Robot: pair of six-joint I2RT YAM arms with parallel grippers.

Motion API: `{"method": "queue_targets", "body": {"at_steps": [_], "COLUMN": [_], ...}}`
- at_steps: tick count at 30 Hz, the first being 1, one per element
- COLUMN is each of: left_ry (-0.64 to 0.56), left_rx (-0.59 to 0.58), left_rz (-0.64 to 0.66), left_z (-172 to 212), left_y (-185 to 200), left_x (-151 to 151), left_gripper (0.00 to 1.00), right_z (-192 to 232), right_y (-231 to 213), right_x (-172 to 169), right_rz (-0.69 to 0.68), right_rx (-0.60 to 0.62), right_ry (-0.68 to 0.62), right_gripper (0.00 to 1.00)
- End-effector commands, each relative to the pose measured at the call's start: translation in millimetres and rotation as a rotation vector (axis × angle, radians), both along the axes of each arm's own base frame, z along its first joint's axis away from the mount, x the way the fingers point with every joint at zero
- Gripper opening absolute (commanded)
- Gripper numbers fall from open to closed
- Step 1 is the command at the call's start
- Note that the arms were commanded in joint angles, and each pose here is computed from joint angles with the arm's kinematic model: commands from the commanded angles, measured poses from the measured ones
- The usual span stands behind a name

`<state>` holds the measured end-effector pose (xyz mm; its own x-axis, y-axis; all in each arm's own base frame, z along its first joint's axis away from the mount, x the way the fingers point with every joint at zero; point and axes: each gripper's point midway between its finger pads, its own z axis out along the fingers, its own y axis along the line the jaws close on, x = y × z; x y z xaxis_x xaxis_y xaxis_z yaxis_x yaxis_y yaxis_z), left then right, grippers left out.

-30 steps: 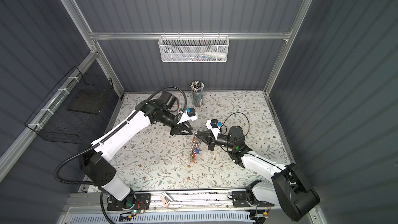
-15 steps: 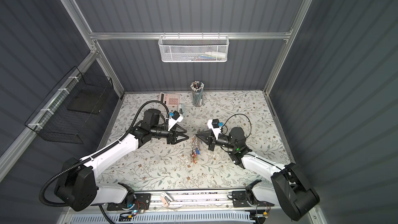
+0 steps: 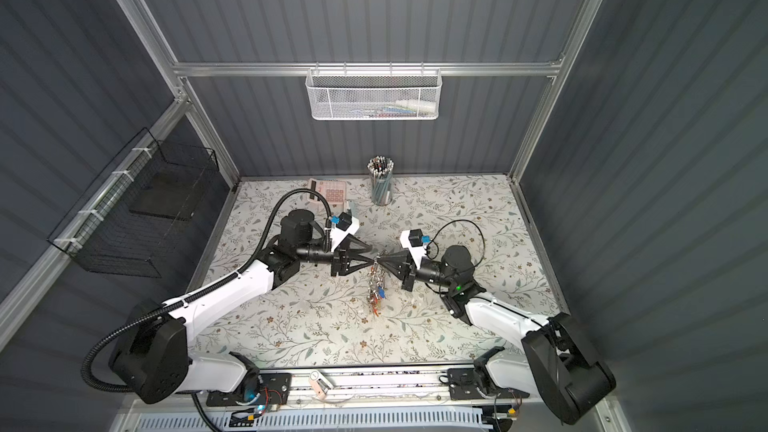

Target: Put the keys on the keyring

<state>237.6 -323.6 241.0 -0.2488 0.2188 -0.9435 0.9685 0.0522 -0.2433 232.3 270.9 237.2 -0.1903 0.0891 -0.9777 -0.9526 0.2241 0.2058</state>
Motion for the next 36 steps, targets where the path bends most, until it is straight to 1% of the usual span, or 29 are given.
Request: {"method": "queue_targets", "body": {"at_steps": [1, 8, 13, 16, 23, 25, 29, 34, 36], "left_ry": [-0.005, 0.009, 0.013, 0.012, 0.026, 0.027, 0.029, 0.036, 0.036], "left_rx": [-0.045, -0.042, -0.032, -0.032, -0.027, -0.026, -0.023, -0.013, -0.011], "left_rz": [-0.078, -0.11, -0.121, -0.126, -0.127, -0.125, -0.129, -0.129, -0.129], "left_z": [6.0, 3.0, 1.4, 1.8, 1.5, 1.5, 1.9, 0.6, 0.1], "left_y": [-0.4, -6.1, -9.0, -9.7, -12.5, -12.9, -13.8, -13.7, -13.5], "left_x": [-13.4, -15.6, -16.5, -16.9, -14.0, -12.7, -12.5, -12.8, -13.0], "left_gripper": [0.53, 0.42, 0.37, 0.29, 0.21, 0.2, 0.16, 0.08, 0.02], "right_z": [18.7, 18.1, 19.3, 19.0, 18.2, 18.7, 18.2, 17.7, 17.1], "right_y": [0.6, 0.7, 0.6, 0.7, 1.2, 1.2, 1.0, 1.3, 1.3], "right_x": [-2.2, -2.0, -1.6, -1.8, -1.3, -1.2, -0.7, -1.0, -0.2], "right_rz": [0.016, 0.016, 0.014, 0.016, 0.017, 0.017, 0.016, 0.017, 0.016], "right_rx": [0.041, 0.042, 0.043, 0.042, 0.041, 0.042, 0.04, 0.039, 0.038], "right_ry": [-0.07, -0.067, -0.07, -0.07, -0.067, -0.067, -0.066, -0.065, -0.063], "right_gripper": [0.0, 0.0, 0.0, 0.0, 0.0, 0.0, 0.0, 0.0, 0.0]}}
